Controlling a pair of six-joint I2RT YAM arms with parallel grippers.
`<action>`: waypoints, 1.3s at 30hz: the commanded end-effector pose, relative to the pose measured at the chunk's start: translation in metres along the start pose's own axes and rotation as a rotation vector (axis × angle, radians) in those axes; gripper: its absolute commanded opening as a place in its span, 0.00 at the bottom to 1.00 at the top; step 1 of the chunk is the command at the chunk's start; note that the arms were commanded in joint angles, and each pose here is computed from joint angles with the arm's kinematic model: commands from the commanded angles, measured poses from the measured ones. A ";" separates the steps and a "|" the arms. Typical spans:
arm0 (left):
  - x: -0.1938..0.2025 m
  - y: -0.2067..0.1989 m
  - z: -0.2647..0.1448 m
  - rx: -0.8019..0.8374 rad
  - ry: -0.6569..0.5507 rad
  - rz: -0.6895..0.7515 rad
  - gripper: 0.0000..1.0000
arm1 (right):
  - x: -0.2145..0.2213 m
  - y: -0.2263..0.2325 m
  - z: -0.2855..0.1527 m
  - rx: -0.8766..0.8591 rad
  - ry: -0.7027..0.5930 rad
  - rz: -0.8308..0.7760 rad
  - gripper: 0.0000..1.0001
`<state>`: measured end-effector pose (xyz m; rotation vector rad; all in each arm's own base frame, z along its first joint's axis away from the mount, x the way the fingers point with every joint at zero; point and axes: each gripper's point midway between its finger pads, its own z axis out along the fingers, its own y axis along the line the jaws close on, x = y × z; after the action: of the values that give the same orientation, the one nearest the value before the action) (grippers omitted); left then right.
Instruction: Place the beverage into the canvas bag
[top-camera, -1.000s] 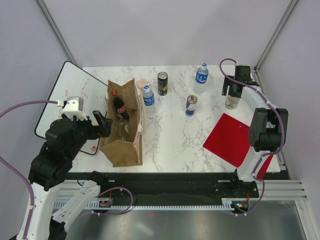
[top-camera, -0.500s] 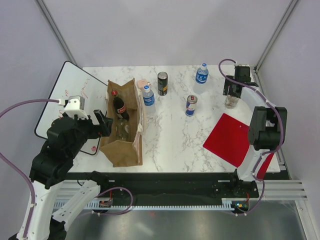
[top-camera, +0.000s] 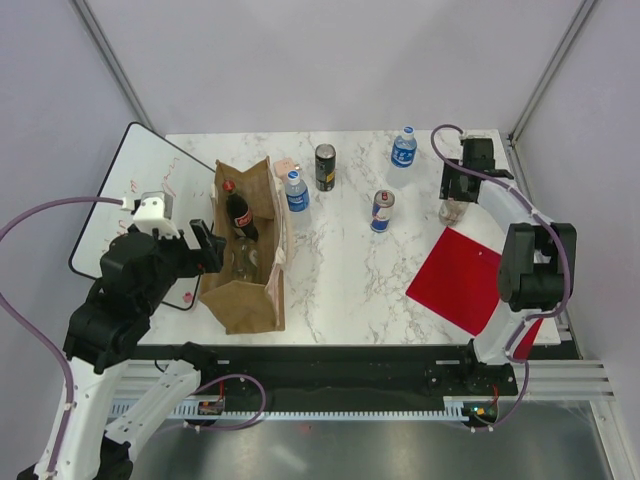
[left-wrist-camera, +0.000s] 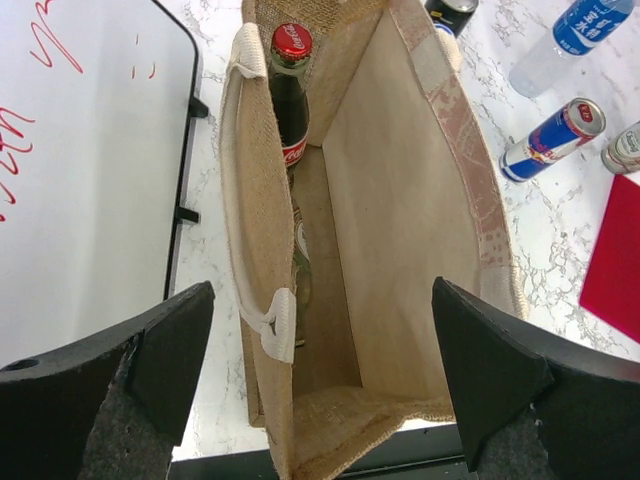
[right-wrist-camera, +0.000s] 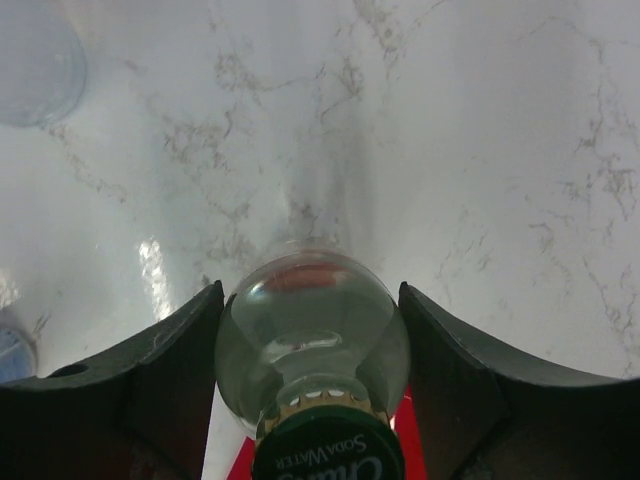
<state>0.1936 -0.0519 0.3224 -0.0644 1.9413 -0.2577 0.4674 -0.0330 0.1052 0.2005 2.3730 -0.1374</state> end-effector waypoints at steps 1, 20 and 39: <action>0.000 0.003 0.010 -0.028 -0.004 0.013 0.95 | -0.035 0.043 -0.062 -0.105 -0.124 -0.017 0.00; 0.048 0.028 0.039 -0.208 0.181 -0.026 0.82 | -0.112 0.185 -0.290 -0.474 -0.397 -0.129 0.00; 0.057 0.038 0.034 -0.238 0.179 -0.002 0.02 | -0.080 0.428 -0.425 -1.046 -0.544 -0.243 0.00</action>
<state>0.2045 -0.0291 0.2443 -0.2000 2.1735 -0.0195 0.3127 0.4208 0.3946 -0.6288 1.8549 0.6767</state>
